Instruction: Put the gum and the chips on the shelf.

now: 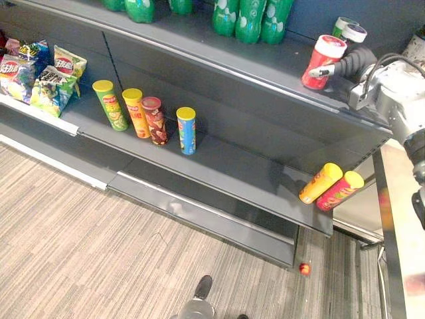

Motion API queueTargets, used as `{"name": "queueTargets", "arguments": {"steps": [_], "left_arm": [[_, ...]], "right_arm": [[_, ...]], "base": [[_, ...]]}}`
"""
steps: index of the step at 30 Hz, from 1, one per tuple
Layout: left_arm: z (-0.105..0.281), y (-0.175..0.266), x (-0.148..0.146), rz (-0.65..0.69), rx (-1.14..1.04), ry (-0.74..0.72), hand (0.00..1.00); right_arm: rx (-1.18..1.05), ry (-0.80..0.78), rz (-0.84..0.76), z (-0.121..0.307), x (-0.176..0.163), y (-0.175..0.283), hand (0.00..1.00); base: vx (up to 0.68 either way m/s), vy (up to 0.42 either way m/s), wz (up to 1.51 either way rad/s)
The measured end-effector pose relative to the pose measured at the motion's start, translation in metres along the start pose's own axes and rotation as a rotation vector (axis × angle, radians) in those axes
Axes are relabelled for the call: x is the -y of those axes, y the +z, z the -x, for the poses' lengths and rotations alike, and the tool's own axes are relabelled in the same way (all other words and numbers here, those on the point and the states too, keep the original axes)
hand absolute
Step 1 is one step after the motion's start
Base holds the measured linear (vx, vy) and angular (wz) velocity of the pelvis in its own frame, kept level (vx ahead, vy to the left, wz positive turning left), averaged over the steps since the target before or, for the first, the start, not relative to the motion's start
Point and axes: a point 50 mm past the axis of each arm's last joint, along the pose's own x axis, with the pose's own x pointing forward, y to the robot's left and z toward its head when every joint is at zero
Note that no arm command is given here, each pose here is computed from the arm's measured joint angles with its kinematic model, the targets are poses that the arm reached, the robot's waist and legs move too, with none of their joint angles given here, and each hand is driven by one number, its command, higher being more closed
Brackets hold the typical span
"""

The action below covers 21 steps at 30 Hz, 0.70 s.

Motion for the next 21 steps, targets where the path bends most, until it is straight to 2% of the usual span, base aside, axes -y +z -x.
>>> {"name": "queueTargets", "arguments": {"steps": [4,5,13,21], "left_arm": [[-0.0003,0.001,0.0004,-0.001,0.002,-0.002,0.0],[-0.0003,0.0011,0.0,-0.001,0.003,-0.001,0.0],[-0.0005,0.0041,-0.0027,-0.037,0.005,-0.005,0.0],[-0.0009,0.0043,-0.0001,-0.057,0.003,-0.017,0.0]], "right_arm": [[-0.024,-0.029,0.01,0.0002,0.0043,-0.0049,1.0],[-0.025,-0.035,0.009,-0.0004,0.0038,-0.0053,0.0],[-0.037,-0.058,0.052,-0.0012,0.0082,-0.0025,0.0],[-0.043,-0.074,0.023,-0.0059,0.0076,-0.0001,0.0]], "base": [[-0.01,0.002,0.0],[0.0,0.0,0.0],[0.0,0.0,0.0],[0.0,0.0,0.0]]}}
